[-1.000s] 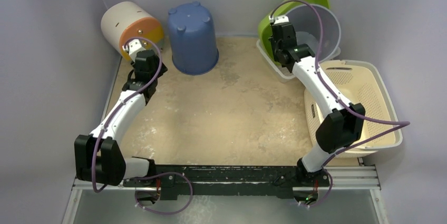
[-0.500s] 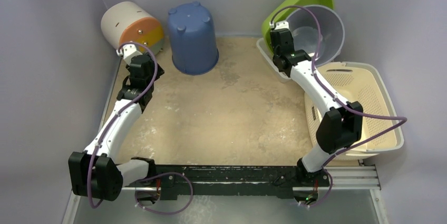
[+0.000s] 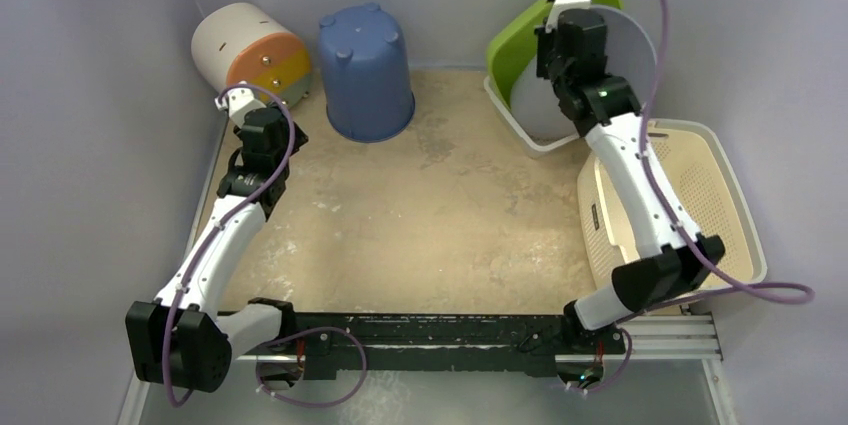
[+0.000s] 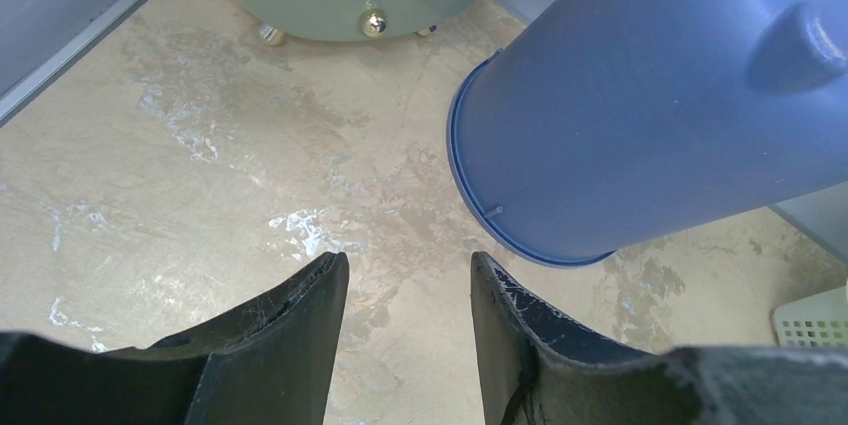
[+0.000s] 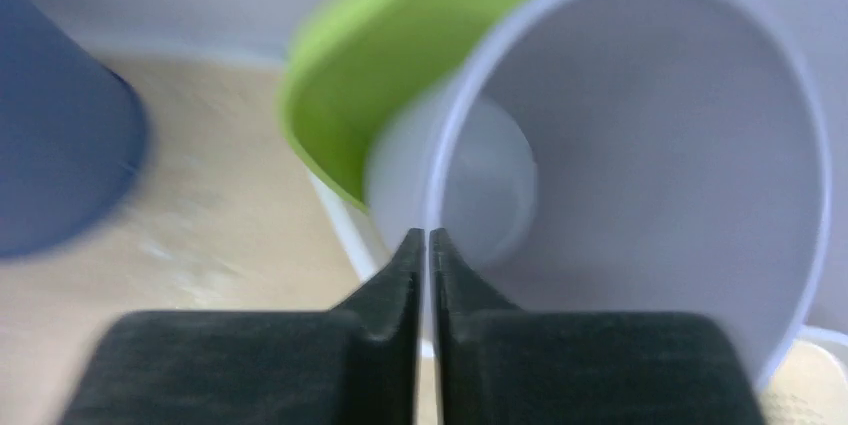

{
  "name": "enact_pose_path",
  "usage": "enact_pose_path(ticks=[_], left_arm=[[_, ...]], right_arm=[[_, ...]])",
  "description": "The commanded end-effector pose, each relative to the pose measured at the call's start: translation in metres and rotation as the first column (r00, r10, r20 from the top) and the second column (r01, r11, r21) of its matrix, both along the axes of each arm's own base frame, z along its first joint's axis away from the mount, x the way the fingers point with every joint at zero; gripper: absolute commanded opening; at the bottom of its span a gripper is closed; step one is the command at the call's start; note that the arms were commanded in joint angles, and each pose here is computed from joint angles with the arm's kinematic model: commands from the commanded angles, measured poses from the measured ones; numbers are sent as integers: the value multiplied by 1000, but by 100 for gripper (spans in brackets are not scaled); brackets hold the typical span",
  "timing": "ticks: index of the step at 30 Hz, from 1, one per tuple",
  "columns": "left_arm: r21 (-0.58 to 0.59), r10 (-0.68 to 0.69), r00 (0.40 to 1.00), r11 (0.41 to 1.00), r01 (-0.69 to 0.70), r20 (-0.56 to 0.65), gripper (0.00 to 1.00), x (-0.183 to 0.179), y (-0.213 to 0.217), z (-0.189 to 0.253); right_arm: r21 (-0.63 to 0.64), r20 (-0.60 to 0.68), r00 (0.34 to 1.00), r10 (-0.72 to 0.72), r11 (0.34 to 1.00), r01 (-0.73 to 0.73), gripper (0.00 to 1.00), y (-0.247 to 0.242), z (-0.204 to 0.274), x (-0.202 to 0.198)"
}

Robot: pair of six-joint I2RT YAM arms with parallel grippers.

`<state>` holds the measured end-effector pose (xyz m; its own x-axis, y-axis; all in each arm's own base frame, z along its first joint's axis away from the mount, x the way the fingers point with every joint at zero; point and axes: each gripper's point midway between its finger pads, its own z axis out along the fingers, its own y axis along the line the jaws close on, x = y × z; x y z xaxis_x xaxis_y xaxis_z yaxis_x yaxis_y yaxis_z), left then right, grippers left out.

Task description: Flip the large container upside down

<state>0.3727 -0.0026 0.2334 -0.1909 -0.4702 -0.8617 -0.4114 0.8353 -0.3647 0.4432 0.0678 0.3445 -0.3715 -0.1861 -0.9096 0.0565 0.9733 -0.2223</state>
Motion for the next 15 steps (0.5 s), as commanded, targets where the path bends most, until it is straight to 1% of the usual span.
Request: enact_pose_path(ticks=[1,6,9,10,11,12,15], left_arm=[[8,18,998,1000,-18,54,48,-2,5,18],[2,14,998,1000,-14,54,48,-2,4,17],[1,11,999,1000,-11,50,48,-2,4,16],[0,10,999,1000,-10,51,48,-2,3,16],[-1,9,999,1000,-9,50,48,-2,3,15],[-3,8,999,1000,-7,52,48,-2,3,15],[-6,7,999,1000,-7,46,48,-2,2,13]], right_arm=[[158,267,957,111,975,-157,0,19,119,-28],[200,344,927,148,953,-226,0,25,160,-47],[187,320,936,146,959,-214,0,22,156,-50],[170,272,953,135,968,-186,5,19,143,-46],[155,228,965,127,974,-164,15,17,130,-43],[142,188,974,128,977,-156,22,17,117,-41],[122,96,981,171,976,-183,38,23,84,-39]])
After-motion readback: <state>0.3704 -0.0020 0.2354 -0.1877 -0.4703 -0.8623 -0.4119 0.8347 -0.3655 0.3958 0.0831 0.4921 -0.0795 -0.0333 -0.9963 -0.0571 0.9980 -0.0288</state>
